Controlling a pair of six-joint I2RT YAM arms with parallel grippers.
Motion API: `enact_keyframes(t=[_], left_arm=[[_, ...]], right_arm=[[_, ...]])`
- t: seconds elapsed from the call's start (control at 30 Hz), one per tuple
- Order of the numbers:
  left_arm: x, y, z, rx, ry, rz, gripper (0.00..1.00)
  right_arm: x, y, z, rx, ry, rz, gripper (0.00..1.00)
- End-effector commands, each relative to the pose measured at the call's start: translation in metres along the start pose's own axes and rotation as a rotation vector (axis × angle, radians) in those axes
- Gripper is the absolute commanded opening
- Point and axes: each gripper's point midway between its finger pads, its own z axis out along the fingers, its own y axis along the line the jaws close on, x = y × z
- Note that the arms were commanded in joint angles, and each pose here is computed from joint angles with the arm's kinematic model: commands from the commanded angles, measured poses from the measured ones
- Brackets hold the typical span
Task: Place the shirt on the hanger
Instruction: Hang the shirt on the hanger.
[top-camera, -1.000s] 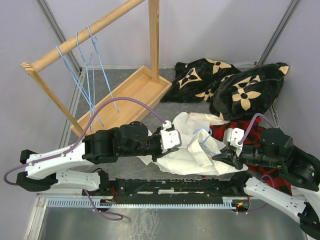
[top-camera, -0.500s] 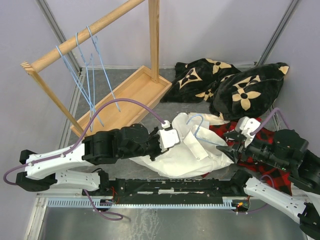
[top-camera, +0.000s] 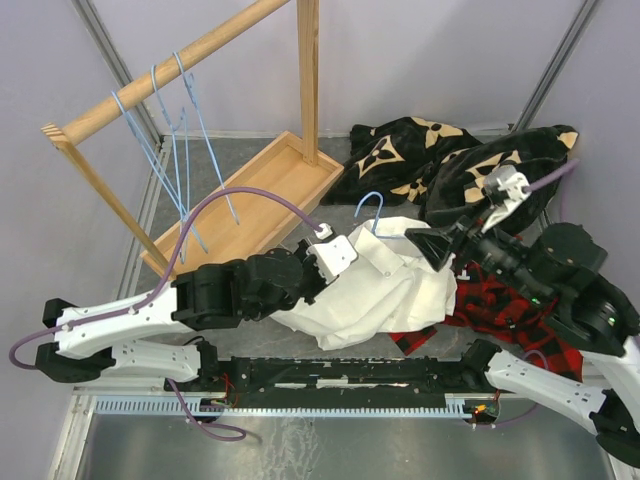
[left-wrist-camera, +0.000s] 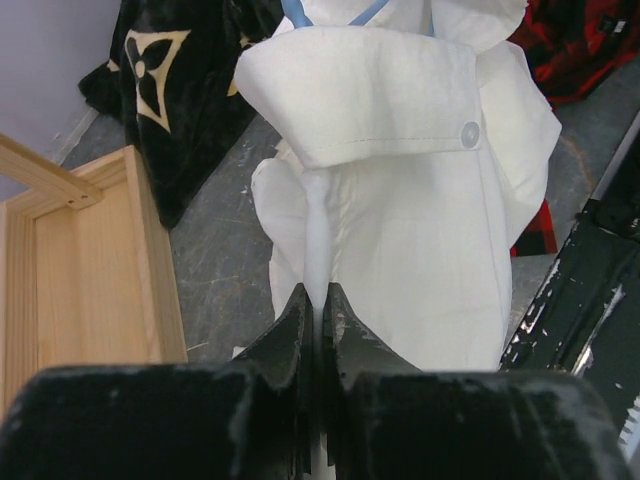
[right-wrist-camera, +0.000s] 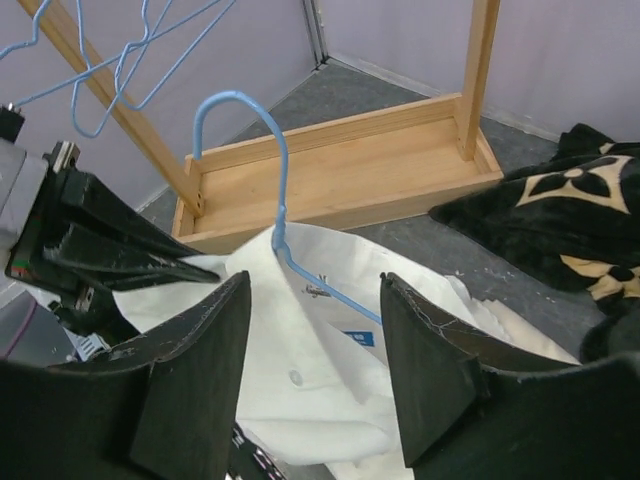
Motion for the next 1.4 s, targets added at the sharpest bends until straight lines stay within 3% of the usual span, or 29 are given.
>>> enact_keyframes(t=[0.0,0.37,0.73,1.03,1.1,1.27,1.37], left_arm=[[-0.032,0.023,0.000,-0.131,-0.095,-0.080,0.03],[-0.041,0.020,0.005,-0.121,-0.115,-0.087,0.03],[-0.047,0.017,0.007,-0.107,-0.127,-0.090,0.03],[-0.046,0.016,0.003,-0.092,-0.149,-0.114,0.03],[-0.051,0.016,-0.001,-0.084,-0.171,-0.147,0.13],[-0.077,0.030,-0.029,-0.087,-0.287,-0.266,0.63],[-0.092,0.044,-0.053,-0.095,-0.378,-0.334,0.80]], right_arm=[[-0.025,0.012,0.027,-0.036,-0.125,0.127,0.62],[-0.013,0.012,0.071,-0.021,-0.163,0.237,0.62],[0.016,0.009,0.098,0.004,-0.079,0.160,0.49],[0.008,0.005,0.094,0.011,-0.103,0.069,0.04],[-0.002,0.005,0.090,0.010,-0.112,0.015,0.00],[-0.039,0.003,0.076,0.026,-0.143,-0.128,0.00],[-0.063,-0.001,0.067,0.050,-0.156,-0.223,0.00]])
